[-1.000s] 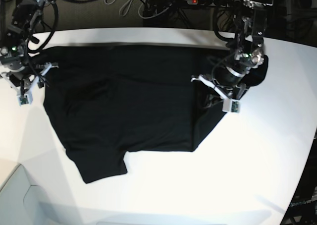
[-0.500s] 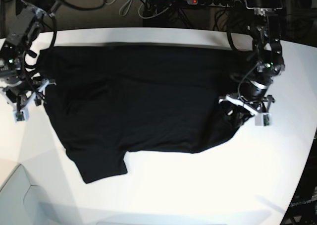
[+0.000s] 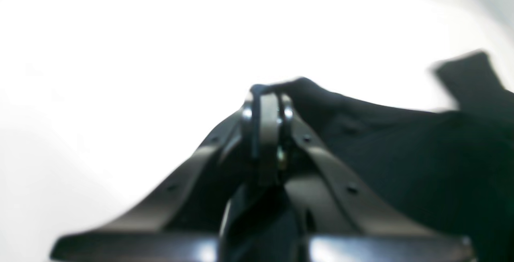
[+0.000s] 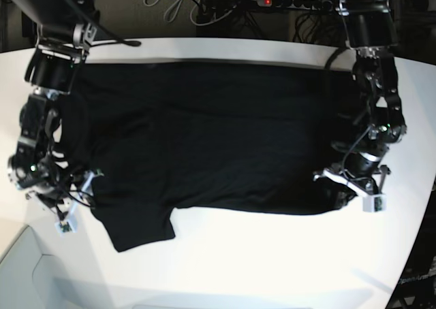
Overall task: Layout the t-shirt on the table in an organized manner, then fold the t-shirt properly
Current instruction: 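Move both grippers to the shirt hem corners and grasp them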
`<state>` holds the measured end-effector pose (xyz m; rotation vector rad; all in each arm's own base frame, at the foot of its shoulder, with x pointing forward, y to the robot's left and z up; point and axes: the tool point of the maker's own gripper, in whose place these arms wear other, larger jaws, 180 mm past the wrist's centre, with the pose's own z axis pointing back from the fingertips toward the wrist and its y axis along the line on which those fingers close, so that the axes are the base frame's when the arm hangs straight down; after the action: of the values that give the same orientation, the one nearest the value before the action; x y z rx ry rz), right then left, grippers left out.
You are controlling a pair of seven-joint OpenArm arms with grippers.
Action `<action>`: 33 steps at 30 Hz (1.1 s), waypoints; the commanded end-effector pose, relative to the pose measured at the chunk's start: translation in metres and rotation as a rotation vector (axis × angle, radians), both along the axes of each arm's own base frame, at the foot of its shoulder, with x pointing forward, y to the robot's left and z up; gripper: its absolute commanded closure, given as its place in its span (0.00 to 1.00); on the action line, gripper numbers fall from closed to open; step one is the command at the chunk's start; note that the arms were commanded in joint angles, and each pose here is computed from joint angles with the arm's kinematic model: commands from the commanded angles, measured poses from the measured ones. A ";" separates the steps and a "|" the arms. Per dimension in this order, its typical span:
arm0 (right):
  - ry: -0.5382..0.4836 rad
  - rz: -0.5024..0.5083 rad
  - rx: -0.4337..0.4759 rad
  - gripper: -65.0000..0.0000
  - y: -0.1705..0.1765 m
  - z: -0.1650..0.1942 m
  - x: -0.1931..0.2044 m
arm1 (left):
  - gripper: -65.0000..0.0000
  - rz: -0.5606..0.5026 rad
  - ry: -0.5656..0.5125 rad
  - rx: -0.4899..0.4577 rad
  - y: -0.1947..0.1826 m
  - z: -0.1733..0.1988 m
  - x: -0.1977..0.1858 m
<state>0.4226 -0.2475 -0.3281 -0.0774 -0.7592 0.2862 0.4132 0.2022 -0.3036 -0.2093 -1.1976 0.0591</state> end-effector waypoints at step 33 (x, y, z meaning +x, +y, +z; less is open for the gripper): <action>-0.304 -0.328 0.328 0.41 -0.035 -0.054 0.074 | 1.00 0.054 0.015 -0.022 0.031 -0.005 0.033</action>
<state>0.4794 -0.2744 -0.4095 0.0752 -0.9918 -0.1642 0.4357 0.2258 -0.3319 -0.2022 -1.1150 0.1240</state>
